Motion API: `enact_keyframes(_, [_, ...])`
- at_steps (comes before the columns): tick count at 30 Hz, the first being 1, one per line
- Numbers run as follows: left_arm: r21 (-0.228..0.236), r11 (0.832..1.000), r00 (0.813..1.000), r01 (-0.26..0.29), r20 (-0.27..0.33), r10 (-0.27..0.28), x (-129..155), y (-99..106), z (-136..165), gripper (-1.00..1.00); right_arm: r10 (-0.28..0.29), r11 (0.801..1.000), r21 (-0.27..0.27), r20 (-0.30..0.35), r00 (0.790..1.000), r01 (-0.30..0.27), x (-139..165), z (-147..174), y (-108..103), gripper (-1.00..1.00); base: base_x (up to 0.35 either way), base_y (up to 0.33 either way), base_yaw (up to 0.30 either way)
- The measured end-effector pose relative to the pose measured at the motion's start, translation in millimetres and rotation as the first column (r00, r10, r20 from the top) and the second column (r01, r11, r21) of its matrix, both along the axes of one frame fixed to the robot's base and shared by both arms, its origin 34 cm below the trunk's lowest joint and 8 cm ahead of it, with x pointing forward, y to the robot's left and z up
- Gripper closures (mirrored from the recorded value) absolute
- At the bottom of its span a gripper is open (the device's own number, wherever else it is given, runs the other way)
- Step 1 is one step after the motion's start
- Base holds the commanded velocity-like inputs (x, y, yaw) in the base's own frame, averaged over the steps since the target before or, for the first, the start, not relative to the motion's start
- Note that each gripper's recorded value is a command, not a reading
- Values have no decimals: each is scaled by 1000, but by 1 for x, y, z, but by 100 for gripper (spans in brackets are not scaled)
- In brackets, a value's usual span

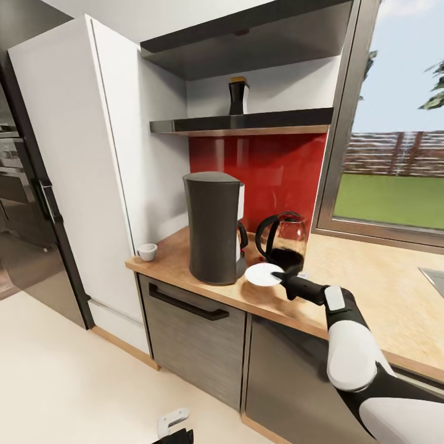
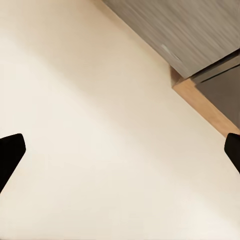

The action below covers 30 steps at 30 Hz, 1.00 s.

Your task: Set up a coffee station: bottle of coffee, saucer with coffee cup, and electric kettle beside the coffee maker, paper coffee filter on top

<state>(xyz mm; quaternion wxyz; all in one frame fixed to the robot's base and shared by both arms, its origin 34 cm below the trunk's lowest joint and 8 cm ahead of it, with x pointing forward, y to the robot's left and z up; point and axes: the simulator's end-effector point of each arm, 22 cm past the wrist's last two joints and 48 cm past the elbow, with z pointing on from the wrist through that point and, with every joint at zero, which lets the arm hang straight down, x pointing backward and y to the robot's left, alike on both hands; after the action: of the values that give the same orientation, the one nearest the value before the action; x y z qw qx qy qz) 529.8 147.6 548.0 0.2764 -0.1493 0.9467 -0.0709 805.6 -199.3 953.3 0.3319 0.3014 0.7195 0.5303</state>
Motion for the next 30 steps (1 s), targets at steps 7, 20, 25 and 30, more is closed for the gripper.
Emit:
enact_keyframes(7, [0, 1000, 1000, 0, 0, 0, 0, 0, 0, -100, -18, 1000, -5, -14, 1000, 18, 4, -23, 15, 100, 0, 0, 0])
enact_keyframes(20, [1, 1000, 1000, 0, 1, 0, 0, 1, 0, -100, -50, 999, 23, 14, 999, 50, 9, -20, 16, 100, 0, 0, 0])
enact_keyframes(25, [0, 1000, 1000, 2, 1, -2, 0, -1, 0, -100, -63, 998, 15, 19, 998, 63, 12, -21, 14, 100, -30, -38, 0])
enact_keyframes(30, [0, 1000, 1000, 3, 1, -3, 0, -1, 0, -100, -65, 998, 11, 21, 998, 65, 12, -21, 13, 100, -101, -21, 0])
